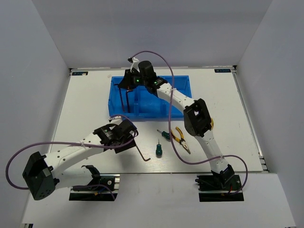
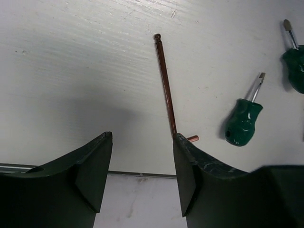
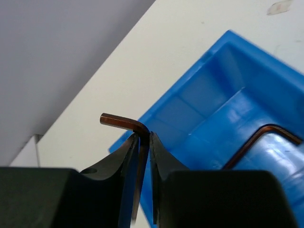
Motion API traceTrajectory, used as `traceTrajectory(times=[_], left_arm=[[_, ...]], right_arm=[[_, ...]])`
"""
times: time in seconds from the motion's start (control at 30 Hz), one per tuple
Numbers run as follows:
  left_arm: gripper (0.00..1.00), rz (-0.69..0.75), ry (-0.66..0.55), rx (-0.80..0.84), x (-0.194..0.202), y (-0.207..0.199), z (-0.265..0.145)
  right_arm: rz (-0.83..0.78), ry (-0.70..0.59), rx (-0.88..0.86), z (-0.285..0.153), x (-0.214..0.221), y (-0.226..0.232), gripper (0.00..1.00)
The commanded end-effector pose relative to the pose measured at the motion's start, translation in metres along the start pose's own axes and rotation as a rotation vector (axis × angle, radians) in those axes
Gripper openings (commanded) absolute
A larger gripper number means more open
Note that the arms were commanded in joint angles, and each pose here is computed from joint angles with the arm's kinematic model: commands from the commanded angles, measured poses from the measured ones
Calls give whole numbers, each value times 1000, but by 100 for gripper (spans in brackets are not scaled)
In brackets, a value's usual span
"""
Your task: Sort the tools into containers
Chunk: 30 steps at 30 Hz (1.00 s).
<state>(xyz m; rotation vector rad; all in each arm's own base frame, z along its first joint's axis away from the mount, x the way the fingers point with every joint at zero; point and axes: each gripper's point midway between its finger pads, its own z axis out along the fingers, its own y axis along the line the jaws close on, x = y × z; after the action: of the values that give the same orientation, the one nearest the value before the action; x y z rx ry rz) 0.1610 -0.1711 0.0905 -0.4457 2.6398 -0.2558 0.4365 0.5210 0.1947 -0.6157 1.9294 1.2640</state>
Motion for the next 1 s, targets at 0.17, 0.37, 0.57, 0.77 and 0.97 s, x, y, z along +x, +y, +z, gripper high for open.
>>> traceTrajectory(times=[0.17, 0.37, 0.57, 0.77, 0.97], left_arm=[[64, 28, 24, 40, 2, -34, 15], [64, 42, 18, 49, 5, -39, 18], [61, 64, 41, -18, 9, -44, 31], [53, 120, 84, -121, 28, -38, 53], [47, 132, 112, -183, 49, -26, 74]], right_arm=[[-175, -113, 99, -17, -45, -29, 26], [-202, -113, 115, -32, -55, -27, 37], [-221, -85, 205, -92, -76, -23, 38], [-304, -49, 351, -208, -69, -20, 35], [-221, 68, 474, -302, 18, -53, 35]])
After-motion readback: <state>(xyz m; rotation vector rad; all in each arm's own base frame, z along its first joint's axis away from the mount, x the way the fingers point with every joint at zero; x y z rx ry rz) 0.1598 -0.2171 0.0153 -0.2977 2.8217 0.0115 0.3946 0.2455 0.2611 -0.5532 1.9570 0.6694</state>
